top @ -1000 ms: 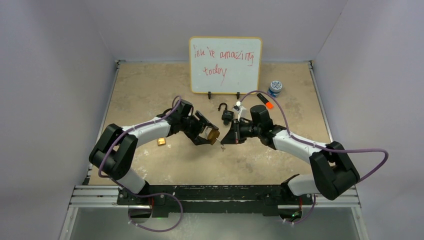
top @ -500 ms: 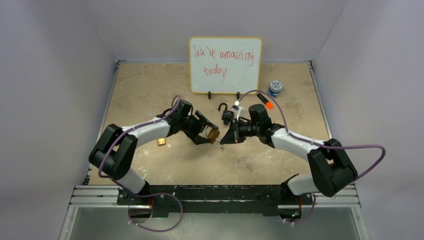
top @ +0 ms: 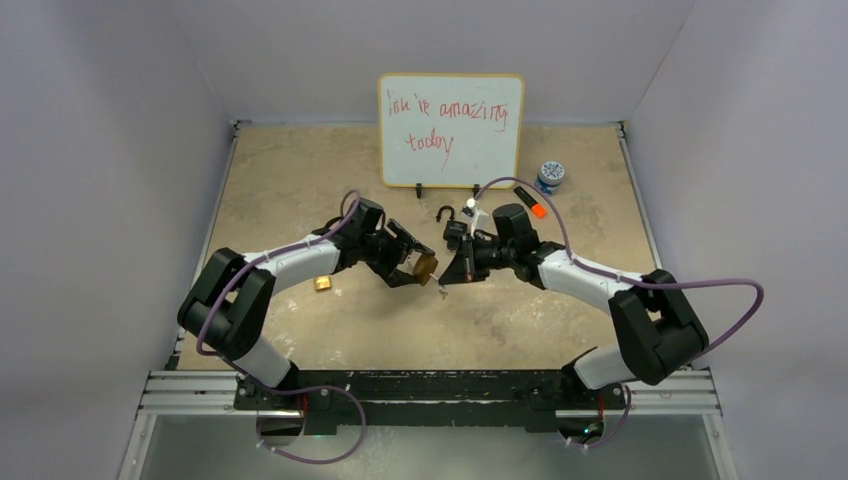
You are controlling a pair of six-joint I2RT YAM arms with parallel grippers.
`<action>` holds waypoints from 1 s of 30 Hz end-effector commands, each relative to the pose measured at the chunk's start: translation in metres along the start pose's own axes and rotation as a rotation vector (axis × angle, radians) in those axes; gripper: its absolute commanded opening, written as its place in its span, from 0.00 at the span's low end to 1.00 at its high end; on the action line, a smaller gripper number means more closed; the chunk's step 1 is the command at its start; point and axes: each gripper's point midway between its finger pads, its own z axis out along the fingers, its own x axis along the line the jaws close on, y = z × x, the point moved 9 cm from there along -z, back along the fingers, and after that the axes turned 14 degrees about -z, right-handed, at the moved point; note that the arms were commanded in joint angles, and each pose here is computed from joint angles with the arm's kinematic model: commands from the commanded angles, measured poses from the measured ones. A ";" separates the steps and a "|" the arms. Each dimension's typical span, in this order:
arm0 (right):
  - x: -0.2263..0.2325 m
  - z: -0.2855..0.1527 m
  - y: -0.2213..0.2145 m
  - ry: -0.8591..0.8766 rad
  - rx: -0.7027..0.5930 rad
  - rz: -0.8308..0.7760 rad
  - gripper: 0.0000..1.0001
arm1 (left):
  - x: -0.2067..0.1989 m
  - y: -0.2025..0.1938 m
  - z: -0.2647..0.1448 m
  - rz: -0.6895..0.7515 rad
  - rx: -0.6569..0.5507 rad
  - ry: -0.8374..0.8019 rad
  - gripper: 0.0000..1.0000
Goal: Unlock with the key
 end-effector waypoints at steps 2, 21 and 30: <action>-0.001 0.000 0.017 -0.093 -0.043 0.007 0.00 | -0.033 -0.022 -0.021 0.026 0.085 -0.135 0.30; 0.008 0.013 0.034 -0.283 -0.025 0.020 0.00 | -0.053 -0.028 -0.027 -0.091 -0.005 -0.203 0.28; 0.012 0.019 0.052 -0.298 0.010 0.070 0.00 | -0.051 -0.030 -0.027 -0.038 -0.006 -0.185 0.28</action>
